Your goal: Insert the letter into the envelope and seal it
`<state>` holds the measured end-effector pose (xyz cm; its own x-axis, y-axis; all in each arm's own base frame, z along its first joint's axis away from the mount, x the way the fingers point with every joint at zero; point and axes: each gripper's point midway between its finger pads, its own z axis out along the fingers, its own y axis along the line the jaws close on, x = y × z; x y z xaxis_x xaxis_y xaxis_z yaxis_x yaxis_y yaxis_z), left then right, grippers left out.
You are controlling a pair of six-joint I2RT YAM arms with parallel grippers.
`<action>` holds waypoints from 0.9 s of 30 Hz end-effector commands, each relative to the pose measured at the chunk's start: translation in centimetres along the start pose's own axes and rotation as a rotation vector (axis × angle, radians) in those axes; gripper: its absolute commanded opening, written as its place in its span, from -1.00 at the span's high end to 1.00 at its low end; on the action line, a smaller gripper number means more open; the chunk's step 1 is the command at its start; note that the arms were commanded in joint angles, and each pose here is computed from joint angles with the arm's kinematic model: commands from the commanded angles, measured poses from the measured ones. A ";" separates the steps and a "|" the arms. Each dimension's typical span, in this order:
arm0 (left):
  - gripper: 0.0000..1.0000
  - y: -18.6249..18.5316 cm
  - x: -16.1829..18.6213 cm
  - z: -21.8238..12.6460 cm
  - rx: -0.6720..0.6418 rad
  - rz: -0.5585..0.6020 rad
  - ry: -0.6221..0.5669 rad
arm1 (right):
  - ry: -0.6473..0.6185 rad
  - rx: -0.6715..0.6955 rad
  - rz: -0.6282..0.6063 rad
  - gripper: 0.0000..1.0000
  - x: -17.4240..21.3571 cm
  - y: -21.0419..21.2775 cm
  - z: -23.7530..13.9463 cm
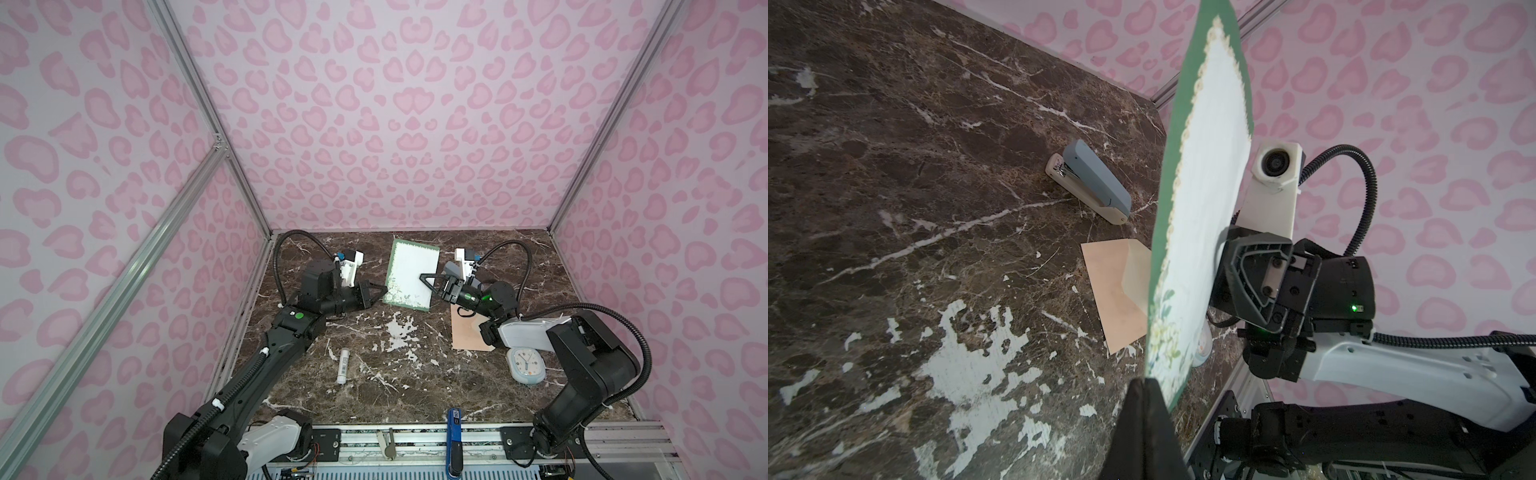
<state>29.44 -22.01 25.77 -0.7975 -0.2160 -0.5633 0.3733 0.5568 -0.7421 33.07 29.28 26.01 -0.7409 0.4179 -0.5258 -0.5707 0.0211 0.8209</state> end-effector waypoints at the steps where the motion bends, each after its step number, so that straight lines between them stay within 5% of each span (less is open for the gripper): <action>1: 0.92 -0.1 0.0 -0.1 0.000 0.012 -0.008 | 0.007 -0.010 -0.035 0.62 0.3 0.2 -0.2; 19: 0.91 0.5 0.2 -0.1 -0.024 0.011 -0.002 | -0.003 -0.023 -0.016 0.93 0.1 0.2 -0.2; 27: 0.25 1.1 0.1 -0.9 -0.089 0.035 -0.012 | 0.040 0.037 -0.063 1.00 0.5 -0.1 -0.3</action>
<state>29.26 -21.19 24.72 -0.7995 -0.2114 -0.5622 0.3441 0.6060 -0.7172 33.00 29.06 25.97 -0.7363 0.4129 -0.5360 -0.5717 0.0440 0.8193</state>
